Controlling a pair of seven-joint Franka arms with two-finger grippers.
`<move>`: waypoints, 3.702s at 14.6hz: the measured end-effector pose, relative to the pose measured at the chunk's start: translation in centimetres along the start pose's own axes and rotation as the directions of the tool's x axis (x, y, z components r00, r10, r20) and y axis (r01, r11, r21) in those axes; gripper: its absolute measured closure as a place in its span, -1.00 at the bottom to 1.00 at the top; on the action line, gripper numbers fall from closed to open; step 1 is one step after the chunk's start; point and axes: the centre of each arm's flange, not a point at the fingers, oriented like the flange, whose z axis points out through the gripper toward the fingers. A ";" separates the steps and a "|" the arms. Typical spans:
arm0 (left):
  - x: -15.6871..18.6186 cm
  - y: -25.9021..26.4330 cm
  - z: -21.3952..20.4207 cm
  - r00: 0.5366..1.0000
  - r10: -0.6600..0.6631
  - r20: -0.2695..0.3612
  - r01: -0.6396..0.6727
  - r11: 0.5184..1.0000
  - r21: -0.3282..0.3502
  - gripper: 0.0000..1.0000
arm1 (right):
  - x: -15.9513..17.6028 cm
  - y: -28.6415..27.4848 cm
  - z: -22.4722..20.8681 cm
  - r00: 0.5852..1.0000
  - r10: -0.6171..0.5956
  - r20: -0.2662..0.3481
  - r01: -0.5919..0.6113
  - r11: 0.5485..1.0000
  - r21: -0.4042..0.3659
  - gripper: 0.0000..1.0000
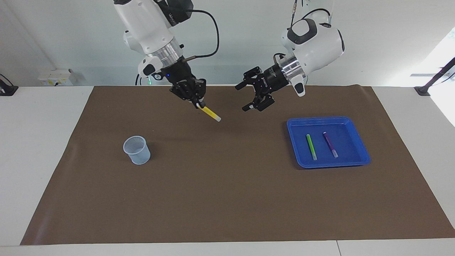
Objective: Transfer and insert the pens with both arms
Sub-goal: 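Carry the yellow pen to the cup with the right gripper while the left gripper returns, then drop the yellow pen into the cup and withdraw the right gripper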
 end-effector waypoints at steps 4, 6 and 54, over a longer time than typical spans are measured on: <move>0.6 0.8 -0.9 1.000 -0.014 0.002 0.014 1.000 -0.019 -1.00 | 3.4 9.5 -0.3 0.977 -0.214 -0.007 0.211 0.968 -0.133 0.66; 1.6 1.9 -2.2 1.000 -0.022 -0.010 0.022 0.999 -0.031 -1.00 | 4.3 13.7 -0.8 0.956 -0.293 0.006 0.289 0.938 -0.193 0.66; 37.4 8.3 -10.3 -0.200 0.975 0.096 -0.560 -0.194 0.806 -0.99 | 6.9 14.0 -3.2 0.949 -0.282 0.139 0.314 0.866 -0.390 -1.00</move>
